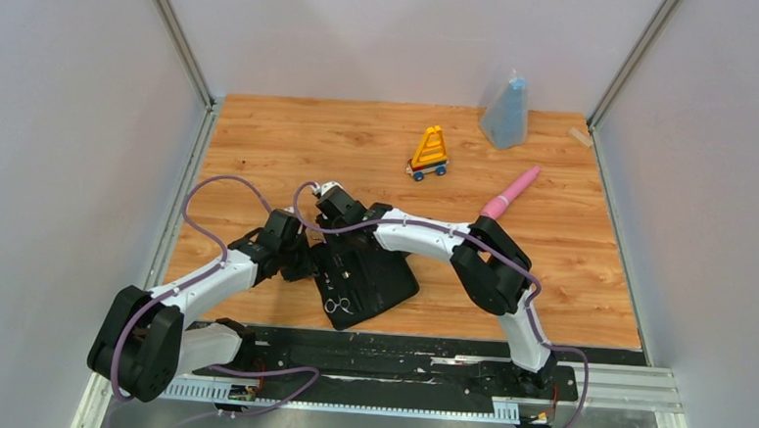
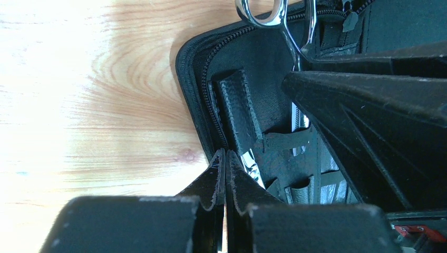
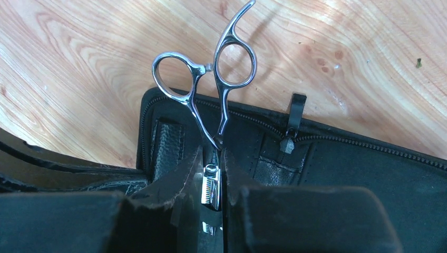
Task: Sort the hair-cutting tools
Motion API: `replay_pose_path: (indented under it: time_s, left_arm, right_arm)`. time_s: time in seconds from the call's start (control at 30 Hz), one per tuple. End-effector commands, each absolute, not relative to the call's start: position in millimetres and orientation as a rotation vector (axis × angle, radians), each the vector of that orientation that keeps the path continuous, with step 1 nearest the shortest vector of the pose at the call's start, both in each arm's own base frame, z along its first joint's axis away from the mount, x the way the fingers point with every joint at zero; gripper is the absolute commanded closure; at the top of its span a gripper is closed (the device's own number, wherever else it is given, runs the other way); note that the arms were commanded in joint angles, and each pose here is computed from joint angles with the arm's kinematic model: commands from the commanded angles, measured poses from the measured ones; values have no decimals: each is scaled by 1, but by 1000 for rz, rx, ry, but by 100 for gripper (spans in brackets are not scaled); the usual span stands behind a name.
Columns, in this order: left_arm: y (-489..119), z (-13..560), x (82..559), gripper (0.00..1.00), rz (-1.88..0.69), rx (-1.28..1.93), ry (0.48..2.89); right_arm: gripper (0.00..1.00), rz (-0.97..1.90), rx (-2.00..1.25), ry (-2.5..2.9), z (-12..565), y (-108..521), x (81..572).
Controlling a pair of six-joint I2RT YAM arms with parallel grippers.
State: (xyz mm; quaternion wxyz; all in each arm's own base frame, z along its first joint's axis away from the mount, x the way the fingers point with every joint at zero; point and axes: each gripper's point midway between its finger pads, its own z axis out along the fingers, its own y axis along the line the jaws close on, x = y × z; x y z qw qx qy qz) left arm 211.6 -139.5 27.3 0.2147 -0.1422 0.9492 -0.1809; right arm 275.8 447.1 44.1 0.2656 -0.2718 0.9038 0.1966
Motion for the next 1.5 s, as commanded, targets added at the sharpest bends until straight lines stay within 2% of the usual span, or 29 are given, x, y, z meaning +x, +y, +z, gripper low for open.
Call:
replay_pose_path:
  time_s: [0.0, 0.53, 1.1, 1.37, 1.47]
  left_arm:
    - [-134, 28, 215, 100, -464, -433, 2608]
    - [-130, 32, 215, 100, -449, -459, 2589]
    - [-132, 34, 212, 100, -494, -477, 2561]
    - [-133, 35, 211, 100, -505, -482, 2559]
    - [-132, 36, 210, 100, -500, -487, 2554]
  right_arm:
    - [100, 508, -790, 2386, 62, 451, 276]
    - [100, 511, -780, 2490, 50, 437, 253]
    - [100, 468, -579, 2639, 46, 427, 245]
    - [100, 481, -616, 2665, 45, 424, 237]
    - [97, 460, -650, 2676, 46, 417, 233]
